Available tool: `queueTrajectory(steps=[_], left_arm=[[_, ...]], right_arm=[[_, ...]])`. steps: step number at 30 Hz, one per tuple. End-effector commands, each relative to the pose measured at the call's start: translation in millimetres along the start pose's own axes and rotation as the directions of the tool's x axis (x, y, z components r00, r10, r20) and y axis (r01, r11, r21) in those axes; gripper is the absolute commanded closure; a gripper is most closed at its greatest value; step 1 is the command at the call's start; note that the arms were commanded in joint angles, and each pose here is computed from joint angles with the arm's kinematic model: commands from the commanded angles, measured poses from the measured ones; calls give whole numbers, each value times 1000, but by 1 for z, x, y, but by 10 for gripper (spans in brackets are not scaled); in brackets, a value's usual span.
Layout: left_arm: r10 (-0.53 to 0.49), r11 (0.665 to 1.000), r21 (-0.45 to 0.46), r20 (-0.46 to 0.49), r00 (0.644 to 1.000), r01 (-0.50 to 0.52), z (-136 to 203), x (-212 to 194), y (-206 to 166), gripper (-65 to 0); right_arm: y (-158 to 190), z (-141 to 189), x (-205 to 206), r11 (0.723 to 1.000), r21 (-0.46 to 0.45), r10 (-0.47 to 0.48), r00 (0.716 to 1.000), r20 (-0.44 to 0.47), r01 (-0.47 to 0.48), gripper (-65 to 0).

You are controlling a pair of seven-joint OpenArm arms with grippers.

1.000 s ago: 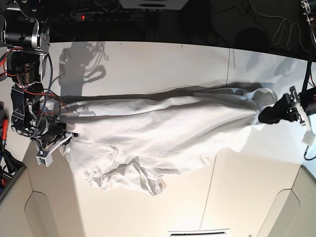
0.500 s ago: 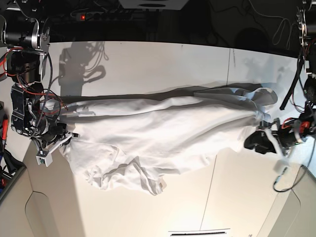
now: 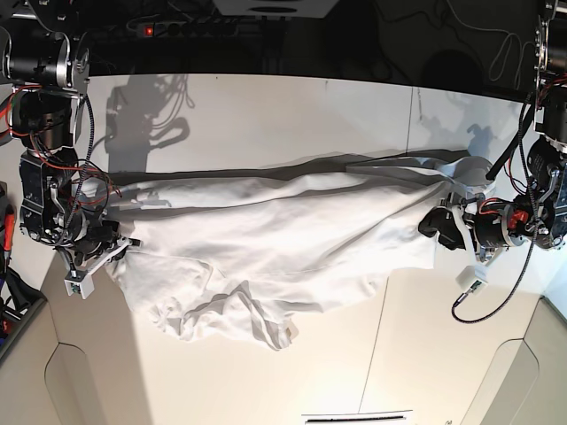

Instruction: Layout the t-shirt on the table in an organized manner, then fold the t-shirt properly

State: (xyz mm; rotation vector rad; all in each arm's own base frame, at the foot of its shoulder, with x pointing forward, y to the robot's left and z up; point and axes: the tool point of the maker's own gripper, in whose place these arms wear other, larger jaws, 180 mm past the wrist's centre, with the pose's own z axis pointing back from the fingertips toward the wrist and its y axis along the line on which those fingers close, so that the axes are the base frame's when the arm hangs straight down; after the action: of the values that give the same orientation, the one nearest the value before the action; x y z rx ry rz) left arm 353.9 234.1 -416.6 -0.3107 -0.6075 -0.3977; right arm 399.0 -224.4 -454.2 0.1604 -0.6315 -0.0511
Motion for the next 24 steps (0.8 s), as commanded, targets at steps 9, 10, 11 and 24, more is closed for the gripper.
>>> queueTrajectory(steps=[9,10,11,24], left_arm=[[-47,999,12,118,992,46,21,42,7,0],[-63,998,17,133,989,62,27,49,8,0],[-84,996,27,147,986,81,34,56,10,0],[-243,965,211,494,835,156,138,196,33,0]], right_arm=[[-7,7,21,1000,-22,14,999,43,-13,0],[-7,9,26,1000,-22,19,998,54,-18,0],[-6,11,31,999,-23,27,997,69,-25,0],[19,65,147,992,-40,125,926,357,-119,0]])
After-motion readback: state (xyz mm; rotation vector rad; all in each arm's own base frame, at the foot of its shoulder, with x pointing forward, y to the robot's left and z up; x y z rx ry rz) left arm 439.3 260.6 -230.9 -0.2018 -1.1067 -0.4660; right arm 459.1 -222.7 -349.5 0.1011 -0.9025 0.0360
